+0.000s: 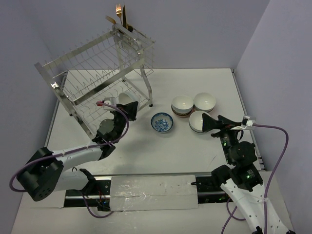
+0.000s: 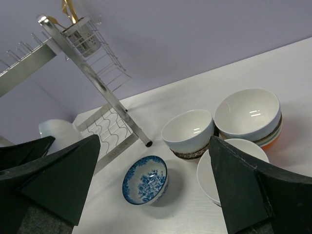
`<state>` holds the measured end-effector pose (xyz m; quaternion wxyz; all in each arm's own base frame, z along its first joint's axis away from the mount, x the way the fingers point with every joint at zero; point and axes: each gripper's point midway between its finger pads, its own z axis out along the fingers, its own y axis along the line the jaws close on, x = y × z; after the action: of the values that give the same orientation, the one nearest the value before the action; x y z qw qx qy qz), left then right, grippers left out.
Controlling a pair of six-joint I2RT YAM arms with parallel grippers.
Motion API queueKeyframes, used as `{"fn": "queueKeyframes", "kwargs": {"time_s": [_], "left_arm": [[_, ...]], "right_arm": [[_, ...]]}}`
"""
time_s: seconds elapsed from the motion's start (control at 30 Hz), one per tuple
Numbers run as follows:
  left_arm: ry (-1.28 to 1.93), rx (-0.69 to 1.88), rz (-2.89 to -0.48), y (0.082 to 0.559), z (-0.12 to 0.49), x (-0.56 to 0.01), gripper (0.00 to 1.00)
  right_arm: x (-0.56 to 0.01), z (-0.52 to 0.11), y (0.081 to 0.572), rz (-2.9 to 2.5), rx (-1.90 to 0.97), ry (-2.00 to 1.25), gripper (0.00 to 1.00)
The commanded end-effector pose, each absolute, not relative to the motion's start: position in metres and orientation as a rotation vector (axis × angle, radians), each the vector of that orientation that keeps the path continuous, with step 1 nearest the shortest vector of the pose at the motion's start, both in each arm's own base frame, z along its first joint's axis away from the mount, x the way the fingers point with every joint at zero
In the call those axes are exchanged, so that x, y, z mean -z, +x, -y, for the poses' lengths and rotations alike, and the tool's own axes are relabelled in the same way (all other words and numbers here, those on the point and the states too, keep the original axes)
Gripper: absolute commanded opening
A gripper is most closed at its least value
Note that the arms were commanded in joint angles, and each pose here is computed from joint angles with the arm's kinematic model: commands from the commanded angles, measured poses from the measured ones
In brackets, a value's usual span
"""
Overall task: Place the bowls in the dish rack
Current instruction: Insert the bowl into the dish rack.
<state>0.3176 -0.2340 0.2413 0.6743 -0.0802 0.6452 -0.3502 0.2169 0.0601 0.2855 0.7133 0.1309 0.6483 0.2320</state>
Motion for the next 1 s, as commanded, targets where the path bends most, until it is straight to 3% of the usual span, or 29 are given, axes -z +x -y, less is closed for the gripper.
{"fn": "queueKeyframes", "kwargs": {"time_s": [0.0, 0.97], "left_arm": [[-0.179, 0.906, -1.232, 0.321, 0.233, -0.291, 0.00], [-0.172, 0.862, -1.049, 0.394, 0.216, -0.286, 0.00]], "right_arm": [[-0.299, -0.065, 0.214, -1.381, -0.548, 0.250, 1.00], [-0.303, -0.085, 0.208, -1.372, -0.619, 0.133, 0.99]]}}
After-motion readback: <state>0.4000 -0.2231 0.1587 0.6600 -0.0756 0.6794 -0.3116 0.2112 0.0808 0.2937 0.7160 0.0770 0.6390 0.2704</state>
